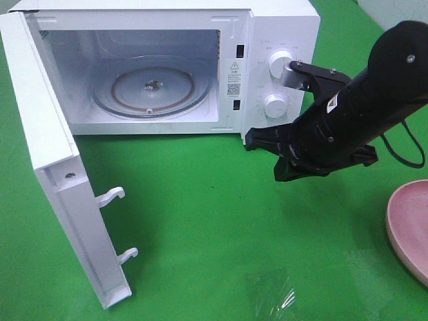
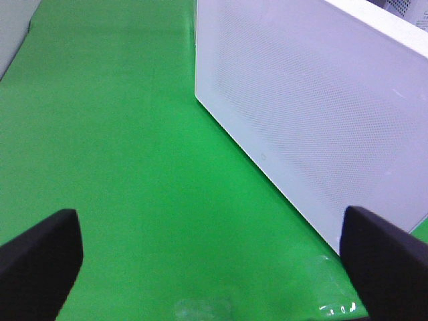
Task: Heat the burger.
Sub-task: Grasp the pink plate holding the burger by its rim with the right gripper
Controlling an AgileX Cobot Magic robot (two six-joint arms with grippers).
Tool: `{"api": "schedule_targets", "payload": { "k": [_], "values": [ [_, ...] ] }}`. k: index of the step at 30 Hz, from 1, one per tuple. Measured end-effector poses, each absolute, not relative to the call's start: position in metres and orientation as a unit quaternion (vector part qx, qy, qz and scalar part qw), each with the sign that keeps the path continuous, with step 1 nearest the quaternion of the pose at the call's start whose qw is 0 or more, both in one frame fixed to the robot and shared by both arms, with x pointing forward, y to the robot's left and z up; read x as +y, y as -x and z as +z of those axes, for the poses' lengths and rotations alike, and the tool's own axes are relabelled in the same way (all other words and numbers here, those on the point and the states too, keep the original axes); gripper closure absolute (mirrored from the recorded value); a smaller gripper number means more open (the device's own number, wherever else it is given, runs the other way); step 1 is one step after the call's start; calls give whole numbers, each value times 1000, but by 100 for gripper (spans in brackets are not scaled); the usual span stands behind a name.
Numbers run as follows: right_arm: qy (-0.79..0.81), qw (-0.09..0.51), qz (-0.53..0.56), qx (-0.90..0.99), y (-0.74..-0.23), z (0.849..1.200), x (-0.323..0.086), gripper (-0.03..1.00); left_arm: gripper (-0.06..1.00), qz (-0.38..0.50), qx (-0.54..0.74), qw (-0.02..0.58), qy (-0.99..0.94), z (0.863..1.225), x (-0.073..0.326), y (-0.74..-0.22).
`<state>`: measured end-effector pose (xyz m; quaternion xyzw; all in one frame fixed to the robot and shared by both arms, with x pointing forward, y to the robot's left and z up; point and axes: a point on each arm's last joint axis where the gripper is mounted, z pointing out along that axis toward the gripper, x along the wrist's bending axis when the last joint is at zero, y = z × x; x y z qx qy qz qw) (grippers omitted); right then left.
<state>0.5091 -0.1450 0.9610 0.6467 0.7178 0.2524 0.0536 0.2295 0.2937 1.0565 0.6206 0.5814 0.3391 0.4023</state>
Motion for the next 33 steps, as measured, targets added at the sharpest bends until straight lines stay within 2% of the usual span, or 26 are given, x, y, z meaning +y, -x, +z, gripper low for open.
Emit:
{"api": "schedule_targets", "payload": {
  "k": [5, 7, 8, 9, 10, 11, 12, 13, 14, 15, 16, 17, 18, 19, 24, 33],
  "values": [
    [-601, 68, 228, 763, -508, 982, -154, 89, -2, 339, 581, 402, -621, 1056, 294, -230],
    [-592, 73, 221, 771, -507, 986, -159, 86, -2, 339, 581, 402, -621, 1056, 294, -230],
    [-584, 78, 210, 780, -505, 990, -164, 80, -2, 339, 581, 402, -621, 1056, 294, -230],
    [-584, 78, 210, 780, -505, 990, -164, 80, -2, 339, 581, 402, -621, 1056, 294, -230],
    [-575, 82, 199, 789, -503, 992, -167, 71, -2, 339, 581, 402, -621, 1056, 294, -230],
    [-575, 82, 199, 789, -503, 992, -167, 71, -2, 339, 581, 402, -621, 1056, 294, -230],
    [-564, 89, 190, 799, -501, 994, -169, 58, -2, 339, 581, 402, -621, 1056, 294, -230],
    [-561, 90, 185, 802, -500, 995, -170, 49, -2, 339, 581, 402, -621, 1056, 294, -230],
    [-561, 90, 185, 802, -500, 995, -170, 49, -2, 339, 581, 402, -621, 1056, 294, -230],
    [-559, 92, 179, 804, -499, 996, -172, 31, -2, 339, 581, 402, -621, 1056, 294, -230],
    [-559, 92, 179, 804, -499, 996, -172, 31, -2, 339, 581, 402, -621, 1056, 294, -230],
    [-556, 91, 175, 807, -498, 996, -172, 17, -2, 339, 581, 402, -621, 1056, 294, -230],
    [-556, 91, 175, 807, -498, 996, -172, 17, -2, 339, 581, 402, -621, 1056, 294, -230],
    [-553, 87, 165, 812, -497, 995, -173, 6, -2, 339, 581, 402, -621, 1056, 294, -230],
    [-569, 72, 133, 808, -496, 993, -186, -1, -2, 339, 581, 402, -621, 1056, 294, -230],
    [-621, 68, 85, 776, -503, 990, -229, 1, -2, 339, 581, 402, -621, 1056, 294, -230]
  ]
}}
